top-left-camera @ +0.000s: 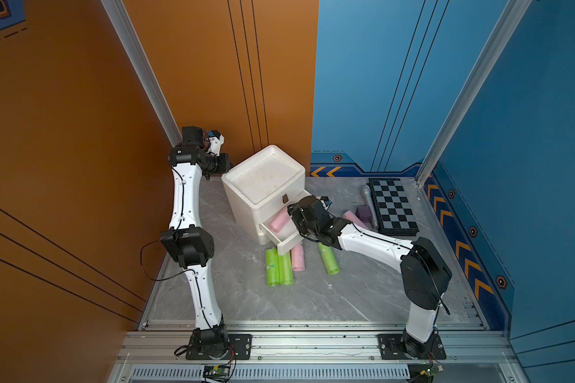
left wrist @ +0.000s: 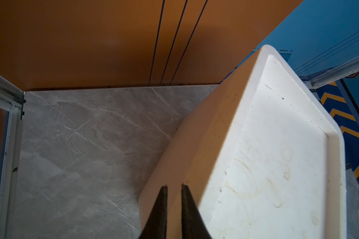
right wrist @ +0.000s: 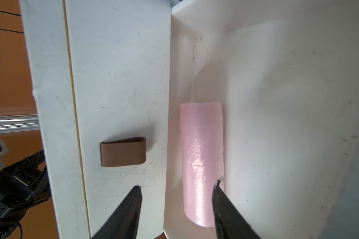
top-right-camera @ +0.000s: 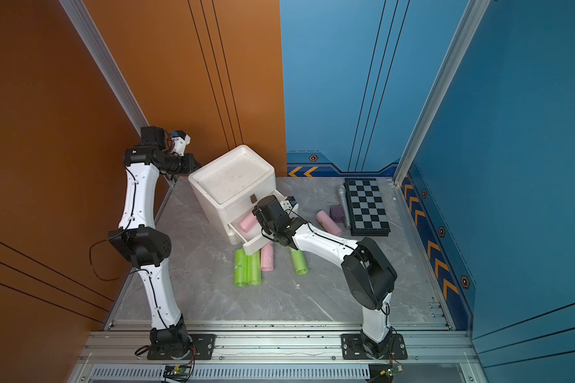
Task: Sort the rolls of trash bags by color and place them into the drawer
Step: Place the roll of trash bags in the drawer, then pick up the roll of trash bags from the center of the board.
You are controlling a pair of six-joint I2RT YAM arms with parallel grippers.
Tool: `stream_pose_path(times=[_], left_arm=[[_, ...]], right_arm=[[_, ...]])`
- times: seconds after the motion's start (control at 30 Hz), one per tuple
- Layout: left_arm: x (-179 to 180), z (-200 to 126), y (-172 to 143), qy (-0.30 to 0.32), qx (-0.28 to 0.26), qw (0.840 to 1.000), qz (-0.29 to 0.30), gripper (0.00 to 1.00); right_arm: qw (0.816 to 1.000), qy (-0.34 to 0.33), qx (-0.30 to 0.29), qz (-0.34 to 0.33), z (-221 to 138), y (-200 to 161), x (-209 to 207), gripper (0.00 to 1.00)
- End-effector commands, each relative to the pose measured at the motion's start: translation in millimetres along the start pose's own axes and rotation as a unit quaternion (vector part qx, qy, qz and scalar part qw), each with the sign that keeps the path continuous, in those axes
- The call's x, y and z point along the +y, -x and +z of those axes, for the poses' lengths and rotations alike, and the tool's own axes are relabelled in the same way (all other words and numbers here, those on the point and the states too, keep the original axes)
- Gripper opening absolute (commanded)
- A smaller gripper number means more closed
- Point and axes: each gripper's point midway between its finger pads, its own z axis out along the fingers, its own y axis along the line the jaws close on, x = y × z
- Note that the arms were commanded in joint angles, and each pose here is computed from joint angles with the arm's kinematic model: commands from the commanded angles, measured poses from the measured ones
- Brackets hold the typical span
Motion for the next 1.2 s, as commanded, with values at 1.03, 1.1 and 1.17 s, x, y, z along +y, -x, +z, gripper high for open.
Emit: stream_pose_path(times=[1.03,1.1,1.17], left_arm=[[-17,-9,-21,-0.01,0.04,0.999,-0.012,0.17],[-17,-8,-22,-0.01,0.041,0.999,-0.013,0.17],[-17,-8,-23,-0.01,0.042,0.999,-0.013,0.16]], right_arm=[[0.883,-0.139,0.104,-0.435,-64,-42,-134,0.6],[0.883,-0.146,0.11,-0.433,-59,-45,-140,0.61],[0.881,-0.151,0.116,-0.432,-54,-49,-146,0.61]])
